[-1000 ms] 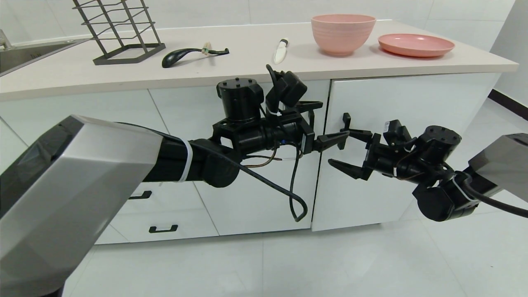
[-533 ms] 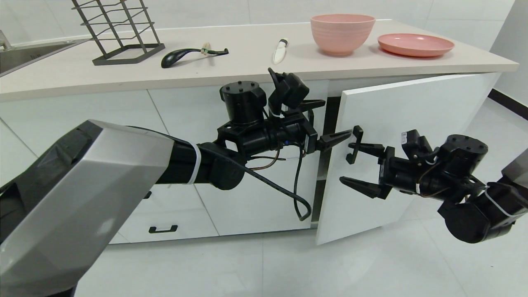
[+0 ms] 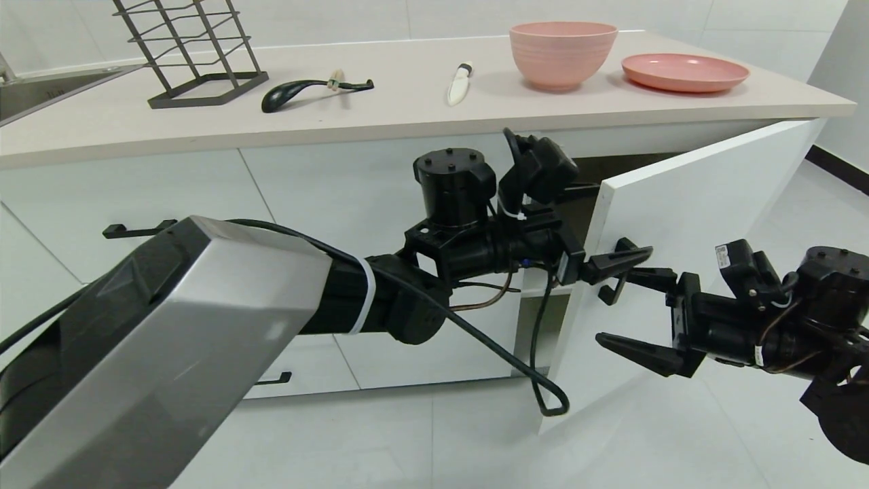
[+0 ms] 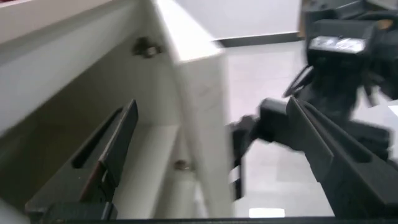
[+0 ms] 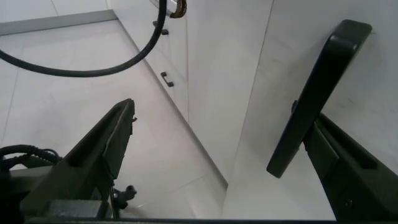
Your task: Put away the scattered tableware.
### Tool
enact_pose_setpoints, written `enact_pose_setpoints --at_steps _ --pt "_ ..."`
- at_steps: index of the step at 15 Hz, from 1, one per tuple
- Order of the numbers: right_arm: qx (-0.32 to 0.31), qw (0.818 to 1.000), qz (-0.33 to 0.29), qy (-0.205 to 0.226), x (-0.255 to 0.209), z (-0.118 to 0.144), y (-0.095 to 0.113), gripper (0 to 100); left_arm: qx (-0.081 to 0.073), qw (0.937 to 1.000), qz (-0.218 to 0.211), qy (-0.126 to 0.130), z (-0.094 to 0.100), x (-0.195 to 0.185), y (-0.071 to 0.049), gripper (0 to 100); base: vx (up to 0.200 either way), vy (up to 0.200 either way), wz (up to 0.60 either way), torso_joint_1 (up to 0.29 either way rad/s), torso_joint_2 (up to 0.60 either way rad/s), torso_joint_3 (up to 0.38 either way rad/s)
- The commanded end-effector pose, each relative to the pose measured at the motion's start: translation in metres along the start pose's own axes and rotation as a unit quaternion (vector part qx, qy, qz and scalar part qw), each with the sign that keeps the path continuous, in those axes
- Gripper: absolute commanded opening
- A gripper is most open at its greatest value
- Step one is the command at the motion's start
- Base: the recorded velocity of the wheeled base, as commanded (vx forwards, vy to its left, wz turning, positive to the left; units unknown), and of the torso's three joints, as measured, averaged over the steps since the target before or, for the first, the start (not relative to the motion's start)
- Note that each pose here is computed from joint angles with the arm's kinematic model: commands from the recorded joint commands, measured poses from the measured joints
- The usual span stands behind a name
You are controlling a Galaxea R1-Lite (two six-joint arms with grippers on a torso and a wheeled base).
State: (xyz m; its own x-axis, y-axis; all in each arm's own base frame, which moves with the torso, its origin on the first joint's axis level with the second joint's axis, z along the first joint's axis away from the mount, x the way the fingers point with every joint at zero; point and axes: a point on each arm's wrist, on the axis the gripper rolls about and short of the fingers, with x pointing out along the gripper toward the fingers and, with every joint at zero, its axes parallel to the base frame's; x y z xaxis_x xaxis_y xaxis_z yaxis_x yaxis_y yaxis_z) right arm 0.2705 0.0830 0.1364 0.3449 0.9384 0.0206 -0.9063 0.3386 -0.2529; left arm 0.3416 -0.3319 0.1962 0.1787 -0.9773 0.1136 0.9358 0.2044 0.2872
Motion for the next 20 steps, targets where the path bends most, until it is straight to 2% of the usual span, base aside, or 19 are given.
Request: enact_pose_setpoints --at_steps 1,3,4,14,17,20 --pt "-0.014 1.000 0.001 -0.009 -0.005 0.009 0.002 100 -0.010 0.9997 -0.016 -0.012 0.005 0.011 -0.015 100 0.000 0.000 0.00 0.000 0.00 0.000" --pt "-0.015 1.000 -0.008 -0.006 -0.009 0.009 -0.001 100 -0.019 0.9993 -0.020 -0.024 0.006 0.016 -0.022 100 0.000 0.000 0.00 0.000 0.00 0.000" --pt "-0.015 1.000 -0.012 -0.005 -0.011 0.008 -0.002 100 -0.019 0.9992 -0.021 -0.027 0.005 0.017 -0.024 100 0.000 0.000 0.00 0.000 0.00 0.000" --pt "-0.004 0.999 -0.048 0.011 -0.025 -0.003 -0.016 100 -0.020 0.9991 -0.025 -0.028 0.005 0.020 -0.027 100 0.000 0.000 0.00 0.000 0.00 0.000" --pt "-0.003 0.998 -0.061 0.018 -0.031 -0.006 -0.017 100 -0.020 0.9991 -0.023 -0.028 0.004 0.020 -0.027 100 0.000 0.000 0.00 0.000 0.00 0.000" --pt "-0.003 0.996 -0.082 0.029 -0.036 -0.007 -0.010 100 -0.024 0.9993 -0.018 -0.024 0.001 0.021 -0.027 100 0.000 0.000 0.00 0.000 0.00 0.000"
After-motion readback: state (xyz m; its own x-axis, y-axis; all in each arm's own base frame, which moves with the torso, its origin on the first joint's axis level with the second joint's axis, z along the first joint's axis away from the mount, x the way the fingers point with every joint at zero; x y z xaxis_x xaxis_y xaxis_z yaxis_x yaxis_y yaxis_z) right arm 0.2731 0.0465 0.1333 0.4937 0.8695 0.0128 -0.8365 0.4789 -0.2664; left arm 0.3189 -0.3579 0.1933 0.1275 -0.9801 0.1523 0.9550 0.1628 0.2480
